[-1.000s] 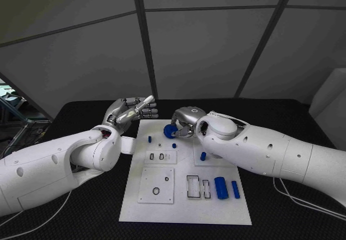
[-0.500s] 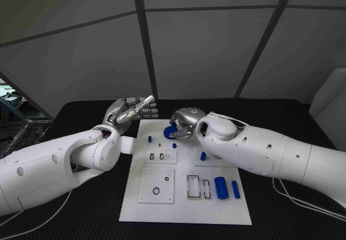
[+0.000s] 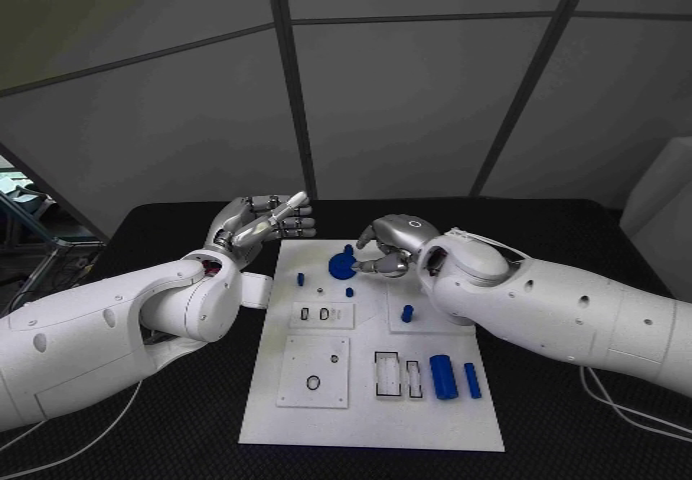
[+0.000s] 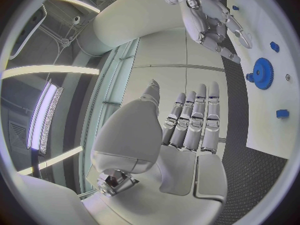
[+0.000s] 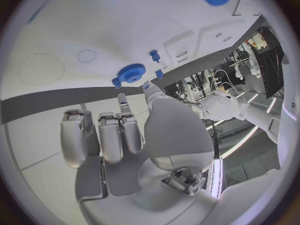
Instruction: Assemble the parts on the task board
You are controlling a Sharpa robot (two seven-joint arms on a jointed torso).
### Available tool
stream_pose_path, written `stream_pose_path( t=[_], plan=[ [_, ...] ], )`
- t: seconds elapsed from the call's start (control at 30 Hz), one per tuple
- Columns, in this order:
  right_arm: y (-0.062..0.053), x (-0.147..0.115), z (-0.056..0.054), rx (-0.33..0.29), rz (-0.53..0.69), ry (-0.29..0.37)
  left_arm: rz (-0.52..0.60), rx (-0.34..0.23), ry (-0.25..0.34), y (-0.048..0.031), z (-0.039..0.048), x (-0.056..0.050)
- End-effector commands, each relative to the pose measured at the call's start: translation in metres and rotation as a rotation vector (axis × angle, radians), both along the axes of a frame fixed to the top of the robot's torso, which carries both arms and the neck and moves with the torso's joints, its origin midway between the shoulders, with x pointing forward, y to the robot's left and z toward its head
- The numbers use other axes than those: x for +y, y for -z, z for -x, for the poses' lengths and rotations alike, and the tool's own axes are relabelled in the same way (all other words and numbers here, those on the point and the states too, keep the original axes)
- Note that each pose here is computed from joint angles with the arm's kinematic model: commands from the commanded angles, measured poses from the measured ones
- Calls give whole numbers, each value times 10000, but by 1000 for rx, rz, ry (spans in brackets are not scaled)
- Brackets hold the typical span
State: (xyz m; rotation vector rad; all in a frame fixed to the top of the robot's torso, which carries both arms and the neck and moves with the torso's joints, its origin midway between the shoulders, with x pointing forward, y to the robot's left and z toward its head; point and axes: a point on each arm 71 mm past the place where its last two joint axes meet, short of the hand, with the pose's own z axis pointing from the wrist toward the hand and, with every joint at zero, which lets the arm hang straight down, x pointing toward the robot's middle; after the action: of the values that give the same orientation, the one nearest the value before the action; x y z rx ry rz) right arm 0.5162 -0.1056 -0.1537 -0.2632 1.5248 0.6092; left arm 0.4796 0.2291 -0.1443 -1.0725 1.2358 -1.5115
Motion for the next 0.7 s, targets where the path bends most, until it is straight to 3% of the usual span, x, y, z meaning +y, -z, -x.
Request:
stream_pose_path(
  t=[0.03,0.3,0.7],
  plan=[
    [-91,-208,56,-3,-140,-21,-1,-11,7,-16,-5,18],
    [-115,-986,125,137,-321,-1,-6,-13,-8,-6,-27,75],
    [-57,-1553,30,156,-281,55,0,-9,9,13,-49,22]
  ],
)
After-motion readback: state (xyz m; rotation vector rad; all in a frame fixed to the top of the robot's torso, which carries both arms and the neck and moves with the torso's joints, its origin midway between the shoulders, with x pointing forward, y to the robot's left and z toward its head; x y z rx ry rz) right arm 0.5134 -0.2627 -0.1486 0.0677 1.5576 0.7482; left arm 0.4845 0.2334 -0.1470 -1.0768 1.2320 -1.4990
